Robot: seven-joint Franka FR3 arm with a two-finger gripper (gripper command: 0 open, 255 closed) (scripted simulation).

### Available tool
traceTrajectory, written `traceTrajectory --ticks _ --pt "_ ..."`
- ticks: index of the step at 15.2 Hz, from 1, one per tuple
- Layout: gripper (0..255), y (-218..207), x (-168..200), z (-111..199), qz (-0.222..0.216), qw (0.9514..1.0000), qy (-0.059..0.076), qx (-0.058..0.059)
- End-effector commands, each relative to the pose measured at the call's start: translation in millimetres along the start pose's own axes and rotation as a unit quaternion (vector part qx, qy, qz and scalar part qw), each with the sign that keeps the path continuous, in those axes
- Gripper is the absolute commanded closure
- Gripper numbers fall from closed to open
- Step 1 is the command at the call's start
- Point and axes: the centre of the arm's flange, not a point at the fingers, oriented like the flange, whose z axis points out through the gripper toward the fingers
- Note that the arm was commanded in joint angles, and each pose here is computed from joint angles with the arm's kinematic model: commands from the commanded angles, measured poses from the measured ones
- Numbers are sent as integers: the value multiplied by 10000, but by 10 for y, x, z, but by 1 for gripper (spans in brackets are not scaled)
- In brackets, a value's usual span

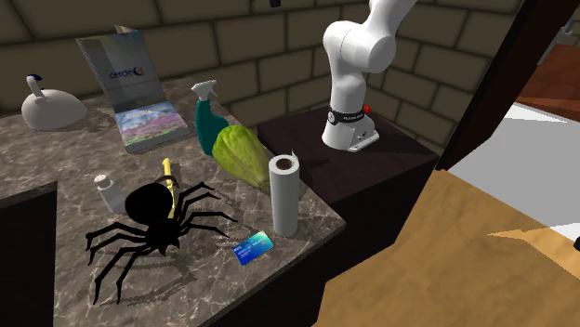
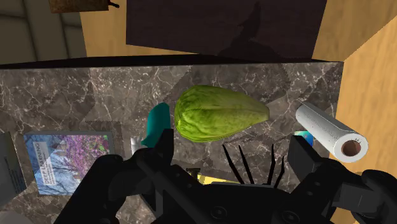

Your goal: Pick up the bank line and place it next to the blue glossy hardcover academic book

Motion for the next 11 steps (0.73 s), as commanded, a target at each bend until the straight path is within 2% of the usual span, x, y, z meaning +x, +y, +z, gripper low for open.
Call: traceTrajectory --ticks 1,11 --pt "0 0 0 0 0 10000 0 0" --pt "0 -632 564 1023 -75 9999 -139 71"
